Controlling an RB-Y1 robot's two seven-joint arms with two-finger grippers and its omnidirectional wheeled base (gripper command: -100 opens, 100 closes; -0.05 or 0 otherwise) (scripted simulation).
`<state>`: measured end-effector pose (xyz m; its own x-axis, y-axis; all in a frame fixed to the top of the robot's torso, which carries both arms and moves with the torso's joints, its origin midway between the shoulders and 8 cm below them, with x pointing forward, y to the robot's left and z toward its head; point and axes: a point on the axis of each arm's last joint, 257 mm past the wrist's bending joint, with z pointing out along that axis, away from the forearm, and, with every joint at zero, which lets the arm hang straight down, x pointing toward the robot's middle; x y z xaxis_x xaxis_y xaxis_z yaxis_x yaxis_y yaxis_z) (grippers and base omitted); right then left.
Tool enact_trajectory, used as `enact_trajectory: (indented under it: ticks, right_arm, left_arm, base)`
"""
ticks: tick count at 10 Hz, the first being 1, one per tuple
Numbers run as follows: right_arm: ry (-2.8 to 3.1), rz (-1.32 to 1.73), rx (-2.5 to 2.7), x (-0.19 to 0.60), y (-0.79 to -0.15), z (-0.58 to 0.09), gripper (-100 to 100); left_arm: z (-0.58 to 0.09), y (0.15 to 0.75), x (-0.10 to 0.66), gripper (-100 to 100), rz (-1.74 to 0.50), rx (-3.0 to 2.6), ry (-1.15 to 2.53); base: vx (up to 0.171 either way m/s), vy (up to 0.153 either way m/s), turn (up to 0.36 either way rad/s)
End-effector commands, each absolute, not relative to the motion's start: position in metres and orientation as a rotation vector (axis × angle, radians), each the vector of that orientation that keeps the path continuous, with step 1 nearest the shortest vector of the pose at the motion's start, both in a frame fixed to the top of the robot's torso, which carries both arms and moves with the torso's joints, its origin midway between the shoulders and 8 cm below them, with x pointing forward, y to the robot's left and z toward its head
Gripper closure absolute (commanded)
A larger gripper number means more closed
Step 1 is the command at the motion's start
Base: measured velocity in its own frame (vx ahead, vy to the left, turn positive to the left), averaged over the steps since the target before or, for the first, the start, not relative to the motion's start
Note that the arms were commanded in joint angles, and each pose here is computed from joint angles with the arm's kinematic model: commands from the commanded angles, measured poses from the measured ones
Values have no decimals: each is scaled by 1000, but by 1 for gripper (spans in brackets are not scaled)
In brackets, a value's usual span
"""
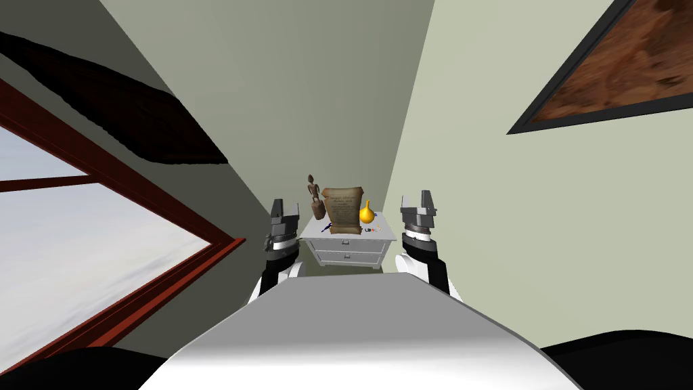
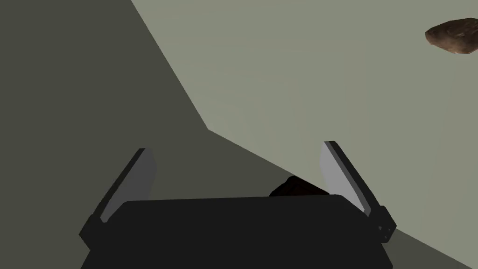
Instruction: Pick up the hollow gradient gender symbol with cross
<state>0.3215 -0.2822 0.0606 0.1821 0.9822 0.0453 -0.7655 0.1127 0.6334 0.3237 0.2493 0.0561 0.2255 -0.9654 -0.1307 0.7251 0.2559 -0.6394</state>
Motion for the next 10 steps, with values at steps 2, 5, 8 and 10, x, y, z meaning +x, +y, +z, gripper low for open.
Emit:
enact_trajectory:
  ticks: [2, 5, 8, 10]
  right_arm:
    - [440, 1344, 602, 322, -282, 61, 0]
    - [440, 1344, 602, 322, -282, 61, 0]
    - [440, 1344, 602, 322, -282, 61, 0]
    - [440, 1344, 602, 322, -282, 61, 0]
  left_arm:
    - [41, 248, 339, -100, -1251, -503, 635]
    - [18, 255, 365, -100, -1265, -539, 708]
    - [-4, 264, 389, -100, -1271, -590, 758]
    - [-24, 277, 414, -100, -1274, -654, 800]
  base:
    - [-26, -9, 0]
    - [-40, -4, 10]
    - [-41, 17, 11]
    - [-27, 20, 17]
